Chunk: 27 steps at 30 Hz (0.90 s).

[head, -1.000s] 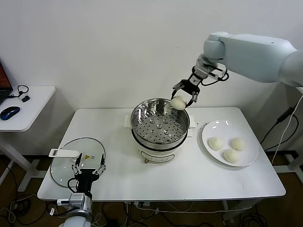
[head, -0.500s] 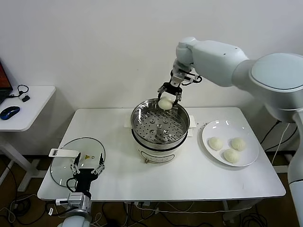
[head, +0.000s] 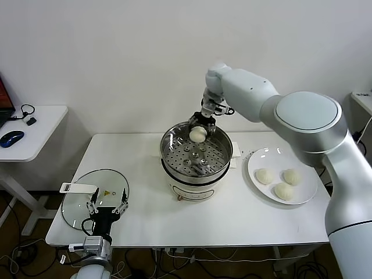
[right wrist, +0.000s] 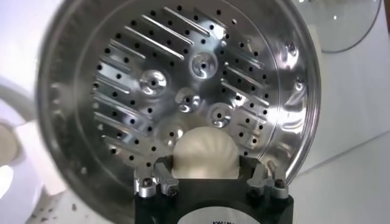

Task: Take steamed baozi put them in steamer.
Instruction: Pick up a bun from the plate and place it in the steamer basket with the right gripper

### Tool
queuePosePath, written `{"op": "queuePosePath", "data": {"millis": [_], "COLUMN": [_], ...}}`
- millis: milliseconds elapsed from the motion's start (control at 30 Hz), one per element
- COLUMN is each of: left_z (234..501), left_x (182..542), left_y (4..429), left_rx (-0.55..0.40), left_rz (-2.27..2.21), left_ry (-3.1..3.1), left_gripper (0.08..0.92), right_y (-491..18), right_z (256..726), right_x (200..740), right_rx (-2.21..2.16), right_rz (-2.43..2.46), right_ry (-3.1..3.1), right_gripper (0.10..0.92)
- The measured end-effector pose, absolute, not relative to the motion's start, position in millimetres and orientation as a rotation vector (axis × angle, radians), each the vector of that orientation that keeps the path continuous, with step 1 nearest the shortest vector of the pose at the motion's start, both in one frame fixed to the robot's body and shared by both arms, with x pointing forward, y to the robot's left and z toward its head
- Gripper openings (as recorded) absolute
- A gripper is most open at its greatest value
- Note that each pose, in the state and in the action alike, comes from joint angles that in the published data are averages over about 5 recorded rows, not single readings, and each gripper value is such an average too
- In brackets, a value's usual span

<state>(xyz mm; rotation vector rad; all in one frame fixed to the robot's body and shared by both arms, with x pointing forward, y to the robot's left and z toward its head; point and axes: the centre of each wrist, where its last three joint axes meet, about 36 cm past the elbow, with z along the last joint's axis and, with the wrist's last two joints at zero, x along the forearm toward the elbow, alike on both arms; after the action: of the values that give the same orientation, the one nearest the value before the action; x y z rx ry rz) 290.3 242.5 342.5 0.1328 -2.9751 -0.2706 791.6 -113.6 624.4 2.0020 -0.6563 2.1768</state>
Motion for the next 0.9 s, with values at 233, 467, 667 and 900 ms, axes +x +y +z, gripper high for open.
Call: {"op": "queuePosePath", "data": {"millis": [233, 467, 667, 900], "left_z": [342.3, 341.7, 341.8, 341.9], "left_x": [291.1, 291.5, 291.5, 291.5], "left_y": [243.0, 242.9, 243.1, 243.3], "left_rx": [0.135, 0.135, 0.135, 0.136], "left_rz": [-0.266, -0.265, -0.266, -0.266], "left_ry": [-2.977, -2.979, -2.979, -2.98], "left_gripper": [0.823, 0.823, 0.823, 0.823], "right_y": [-110.9, -105.8, -103.9, -107.0], "right_z": [612.9, 606.9, 605.6, 605.6], "right_x": [793.4, 794.3, 795.1, 796.4], "right_rx": [1.987, 1.98, 1.97, 1.953], "right_rz": [2.173, 2.175, 2.179, 2.178], "right_ry": [-0.67, -0.692, -0.696, -0.699], "right_gripper": [0.711, 0.712, 0.713, 0.727]}}
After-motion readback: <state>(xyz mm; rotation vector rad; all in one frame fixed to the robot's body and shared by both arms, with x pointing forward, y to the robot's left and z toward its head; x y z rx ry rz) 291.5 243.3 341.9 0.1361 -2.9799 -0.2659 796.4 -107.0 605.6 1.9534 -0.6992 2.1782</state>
